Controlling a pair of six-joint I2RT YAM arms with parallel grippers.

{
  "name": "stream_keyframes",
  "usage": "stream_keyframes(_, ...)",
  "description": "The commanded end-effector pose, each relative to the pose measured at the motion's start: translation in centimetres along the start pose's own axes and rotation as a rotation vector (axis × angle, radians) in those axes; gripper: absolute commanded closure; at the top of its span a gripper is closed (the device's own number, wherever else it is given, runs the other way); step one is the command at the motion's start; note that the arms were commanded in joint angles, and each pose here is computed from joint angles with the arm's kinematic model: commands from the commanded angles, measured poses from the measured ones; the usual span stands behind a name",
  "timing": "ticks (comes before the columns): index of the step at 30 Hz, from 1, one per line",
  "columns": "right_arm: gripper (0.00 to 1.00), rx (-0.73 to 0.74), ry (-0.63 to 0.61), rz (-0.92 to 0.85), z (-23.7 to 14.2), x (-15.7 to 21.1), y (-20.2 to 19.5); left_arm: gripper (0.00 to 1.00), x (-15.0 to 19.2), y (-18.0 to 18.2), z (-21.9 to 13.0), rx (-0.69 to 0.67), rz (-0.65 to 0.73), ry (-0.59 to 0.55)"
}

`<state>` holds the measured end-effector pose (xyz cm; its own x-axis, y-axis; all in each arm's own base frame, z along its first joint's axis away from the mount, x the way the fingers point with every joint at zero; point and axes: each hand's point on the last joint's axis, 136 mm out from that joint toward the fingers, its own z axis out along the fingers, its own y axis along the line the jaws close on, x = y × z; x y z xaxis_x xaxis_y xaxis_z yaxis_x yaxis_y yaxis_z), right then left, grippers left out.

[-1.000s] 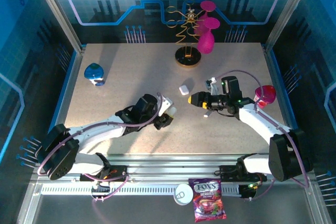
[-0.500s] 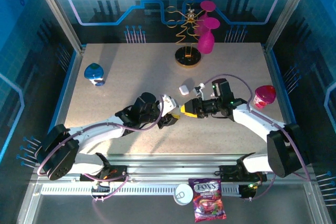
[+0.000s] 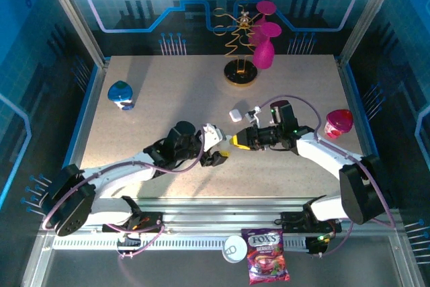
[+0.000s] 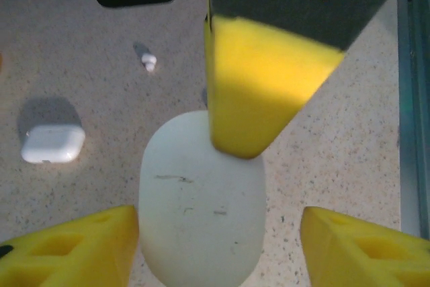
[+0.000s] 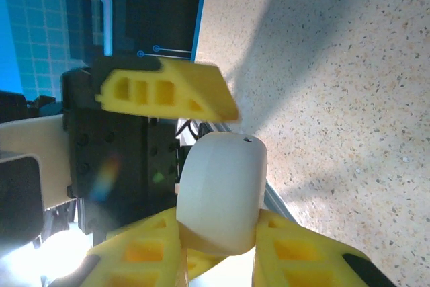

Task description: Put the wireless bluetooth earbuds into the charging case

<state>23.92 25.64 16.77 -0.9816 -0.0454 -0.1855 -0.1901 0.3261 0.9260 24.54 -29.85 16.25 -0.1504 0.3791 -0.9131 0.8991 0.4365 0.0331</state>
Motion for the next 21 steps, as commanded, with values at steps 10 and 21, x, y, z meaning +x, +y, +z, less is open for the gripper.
stream_keyframes(10, 0.8, -0.339, -0.136, -0.023, -4.2, -2.0, 7.7, 0.01, -7.7, 1.0, -4.8, -0.131, 0.047, -0.491)
stream_keyframes(21, 0.8, -0.528, -0.213, 0.002, -5.8, -3.0, 11.7, 0.07, -11.1, 0.0, -5.2, -0.06, 0.091, -0.722)
